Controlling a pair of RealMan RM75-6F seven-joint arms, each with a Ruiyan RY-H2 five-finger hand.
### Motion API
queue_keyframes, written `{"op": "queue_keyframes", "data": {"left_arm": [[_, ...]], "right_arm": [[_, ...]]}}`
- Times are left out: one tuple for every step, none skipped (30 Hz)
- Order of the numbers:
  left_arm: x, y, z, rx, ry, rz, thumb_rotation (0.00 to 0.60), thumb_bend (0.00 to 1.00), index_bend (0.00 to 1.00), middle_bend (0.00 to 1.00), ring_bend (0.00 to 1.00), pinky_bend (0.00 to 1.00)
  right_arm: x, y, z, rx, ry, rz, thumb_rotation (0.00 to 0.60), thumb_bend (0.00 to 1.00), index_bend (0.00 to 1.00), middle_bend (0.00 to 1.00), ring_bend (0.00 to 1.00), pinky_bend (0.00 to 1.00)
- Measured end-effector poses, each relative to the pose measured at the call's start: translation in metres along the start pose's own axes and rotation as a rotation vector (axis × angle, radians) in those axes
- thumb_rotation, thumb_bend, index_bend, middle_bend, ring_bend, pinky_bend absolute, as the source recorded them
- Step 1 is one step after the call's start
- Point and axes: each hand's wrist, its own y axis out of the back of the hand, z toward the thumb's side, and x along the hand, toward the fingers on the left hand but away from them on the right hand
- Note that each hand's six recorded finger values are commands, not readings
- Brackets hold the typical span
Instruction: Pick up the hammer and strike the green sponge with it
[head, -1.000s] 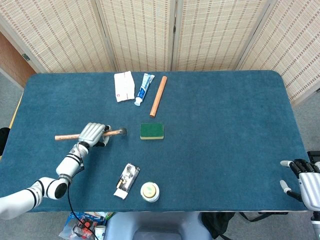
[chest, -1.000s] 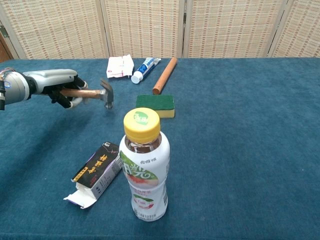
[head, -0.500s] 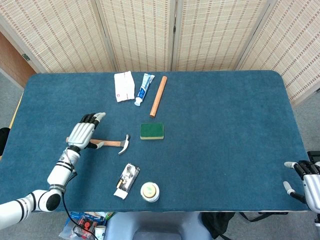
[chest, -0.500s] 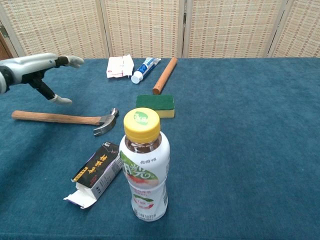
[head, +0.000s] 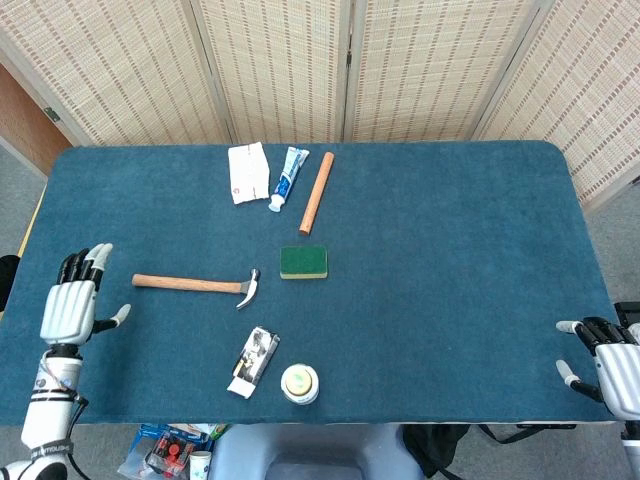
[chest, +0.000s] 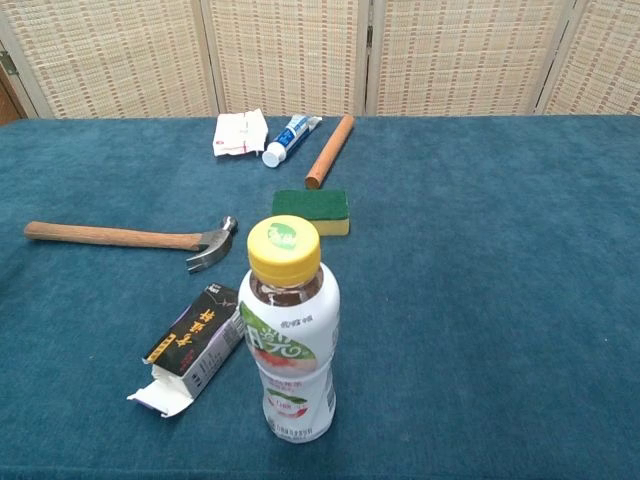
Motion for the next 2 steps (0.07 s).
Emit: {"op": "queue_keyframes", "data": {"left_arm": [[-0.0102,0.0015,-0.0055,0.011,0.008,0.014,0.6,0.21,0.0,0.0,0.0,0.0],[-0.018,0.0022,-0.0091,0.02,0.012,0.022,0.6,0.21,0.0,0.0,0.0,0.0]], "right_arm": [[-0.0007,-0.0003,0.0008,0.0,0.003,0.001,0.6,0.26,0.33,0.37,0.23,0.26],[-0.0015,-0.0004,0.0019,0.001,0.007,0.001,0.6,0.26,0.33,0.37,0.23,0.26]]}}
